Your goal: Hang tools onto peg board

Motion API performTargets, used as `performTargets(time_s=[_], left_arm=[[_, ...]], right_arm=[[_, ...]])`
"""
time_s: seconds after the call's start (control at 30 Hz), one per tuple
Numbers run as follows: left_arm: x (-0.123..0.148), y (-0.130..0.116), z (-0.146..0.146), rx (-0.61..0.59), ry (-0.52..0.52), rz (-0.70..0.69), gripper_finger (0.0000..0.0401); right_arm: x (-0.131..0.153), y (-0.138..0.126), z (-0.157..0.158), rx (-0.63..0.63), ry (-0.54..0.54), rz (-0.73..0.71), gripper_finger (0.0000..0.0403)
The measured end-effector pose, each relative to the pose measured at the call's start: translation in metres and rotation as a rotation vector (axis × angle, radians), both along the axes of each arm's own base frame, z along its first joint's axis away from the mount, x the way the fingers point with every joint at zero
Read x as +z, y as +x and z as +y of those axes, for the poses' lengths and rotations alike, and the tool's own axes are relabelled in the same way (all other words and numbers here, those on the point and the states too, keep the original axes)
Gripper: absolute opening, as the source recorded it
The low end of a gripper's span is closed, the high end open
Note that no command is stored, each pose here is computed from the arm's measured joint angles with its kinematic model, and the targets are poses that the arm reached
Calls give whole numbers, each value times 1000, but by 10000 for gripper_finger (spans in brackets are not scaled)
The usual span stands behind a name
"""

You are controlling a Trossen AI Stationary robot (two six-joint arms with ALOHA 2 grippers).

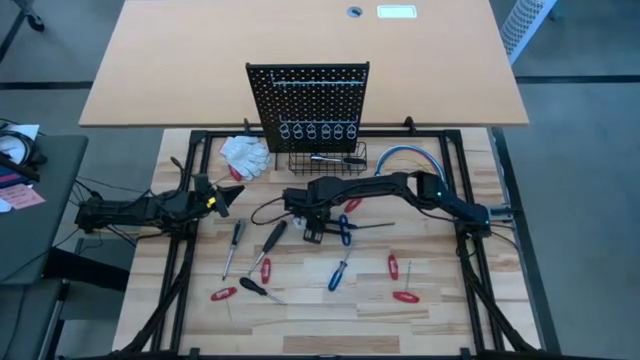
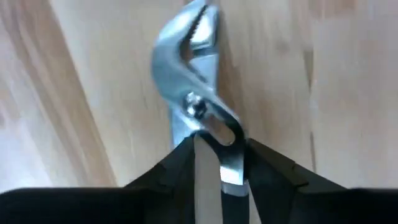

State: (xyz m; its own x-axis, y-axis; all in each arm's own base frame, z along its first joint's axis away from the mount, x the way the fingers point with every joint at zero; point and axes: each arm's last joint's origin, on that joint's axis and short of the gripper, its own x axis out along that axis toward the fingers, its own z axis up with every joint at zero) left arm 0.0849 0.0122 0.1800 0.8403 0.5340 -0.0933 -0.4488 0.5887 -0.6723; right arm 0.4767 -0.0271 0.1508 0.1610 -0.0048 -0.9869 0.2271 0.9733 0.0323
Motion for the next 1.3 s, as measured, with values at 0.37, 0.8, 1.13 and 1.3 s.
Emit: performTargets(time_s=[0.37,0.8,1.13,1.3], left_arm=[[0,0,0,-1,0,0,0],[0,0,0,0,0,0,0],[0,0,0,0,0,0,0],[0,0,0,0,0,1,0]], right_arm=[[17,9,-21,-22,11,-75,67],[22,6,-46,-72,149,-96,213],[38,26,-27,55,83,-271,301],[24,27,-8,33,-23,-226,301]])
